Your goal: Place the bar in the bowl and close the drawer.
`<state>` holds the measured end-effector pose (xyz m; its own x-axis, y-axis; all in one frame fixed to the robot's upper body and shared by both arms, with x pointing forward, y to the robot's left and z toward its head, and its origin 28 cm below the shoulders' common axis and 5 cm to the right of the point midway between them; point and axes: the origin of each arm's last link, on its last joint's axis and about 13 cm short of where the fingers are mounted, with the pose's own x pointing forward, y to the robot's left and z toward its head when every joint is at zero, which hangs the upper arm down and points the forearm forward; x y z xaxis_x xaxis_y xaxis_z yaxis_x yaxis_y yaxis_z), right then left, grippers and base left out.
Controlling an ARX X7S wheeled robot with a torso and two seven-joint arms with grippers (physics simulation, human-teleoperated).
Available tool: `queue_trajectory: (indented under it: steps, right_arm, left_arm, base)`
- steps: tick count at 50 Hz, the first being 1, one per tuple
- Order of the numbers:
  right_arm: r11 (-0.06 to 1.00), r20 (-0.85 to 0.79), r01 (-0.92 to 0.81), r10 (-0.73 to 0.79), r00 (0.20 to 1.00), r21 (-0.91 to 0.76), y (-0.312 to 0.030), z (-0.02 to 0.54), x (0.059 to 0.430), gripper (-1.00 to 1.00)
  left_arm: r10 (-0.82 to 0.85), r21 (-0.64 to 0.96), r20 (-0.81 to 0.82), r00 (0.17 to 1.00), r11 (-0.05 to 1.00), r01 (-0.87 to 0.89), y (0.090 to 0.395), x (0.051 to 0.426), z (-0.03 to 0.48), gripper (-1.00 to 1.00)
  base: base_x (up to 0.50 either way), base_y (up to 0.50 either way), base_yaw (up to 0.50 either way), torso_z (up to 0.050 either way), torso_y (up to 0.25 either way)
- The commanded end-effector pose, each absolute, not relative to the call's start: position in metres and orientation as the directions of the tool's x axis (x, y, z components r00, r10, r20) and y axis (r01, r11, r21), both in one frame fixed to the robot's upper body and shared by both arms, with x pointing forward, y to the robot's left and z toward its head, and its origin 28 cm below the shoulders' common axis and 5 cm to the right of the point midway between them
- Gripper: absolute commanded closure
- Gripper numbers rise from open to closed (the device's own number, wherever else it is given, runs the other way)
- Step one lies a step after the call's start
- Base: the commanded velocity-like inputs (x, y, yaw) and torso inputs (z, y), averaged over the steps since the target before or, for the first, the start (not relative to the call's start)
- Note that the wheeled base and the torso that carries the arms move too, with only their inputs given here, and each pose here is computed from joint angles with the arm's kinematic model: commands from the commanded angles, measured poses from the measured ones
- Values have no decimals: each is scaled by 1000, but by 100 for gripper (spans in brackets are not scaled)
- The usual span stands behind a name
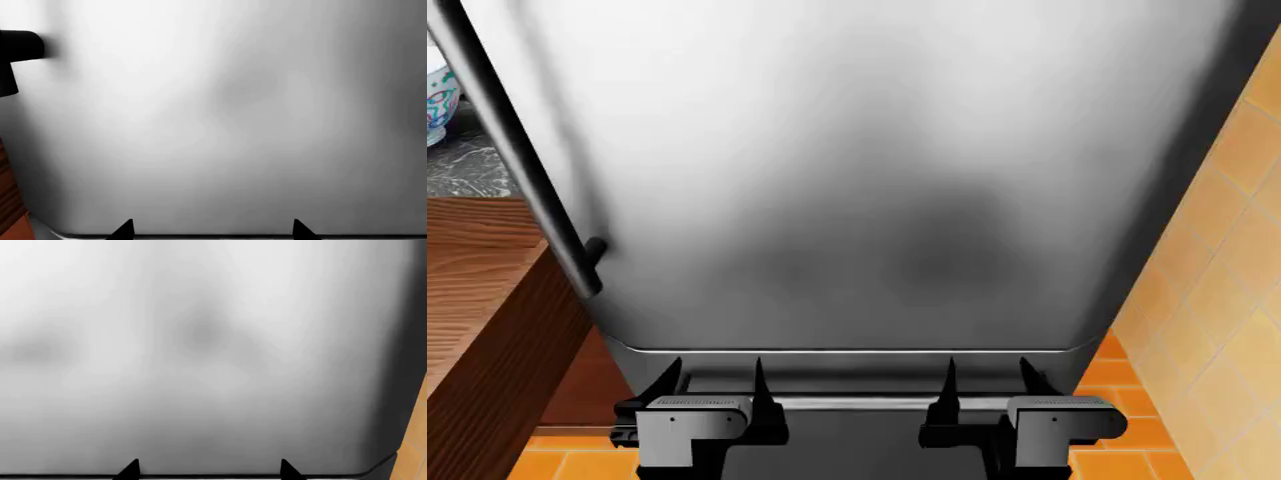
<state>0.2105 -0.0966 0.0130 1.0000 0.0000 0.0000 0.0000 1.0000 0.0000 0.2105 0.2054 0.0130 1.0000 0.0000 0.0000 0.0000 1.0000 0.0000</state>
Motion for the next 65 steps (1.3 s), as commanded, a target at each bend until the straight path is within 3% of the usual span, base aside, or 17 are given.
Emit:
queue_trajectory:
  steps: [1,10,43,65]
  right_arm:
    - [1000,5,3,-3,1000,-5,-97,15,210,-100]
    - [1000,26,16,-15,1000,-23,-101,29,205,-100]
    - [989,201,-2,32,979,-146,-109,175,209,-100]
    - [991,247,-40,71,966,-128,-109,223,215,-100]
  left_arm:
    - [-1,-4,-4,1000,1000,1,205,211,14,-100]
    - [2,1,-22,1000,1000,-2,202,212,31,-100]
    - [-57,-1,152,987,998,58,221,216,177,-100]
    - [-21,31,236,972,999,14,236,208,224,-100]
  base:
    - [0,0,0,0,0]
    - [0,0,0,0,0]
    - [0,0,0,50,2]
    - [0,5,0,50,1]
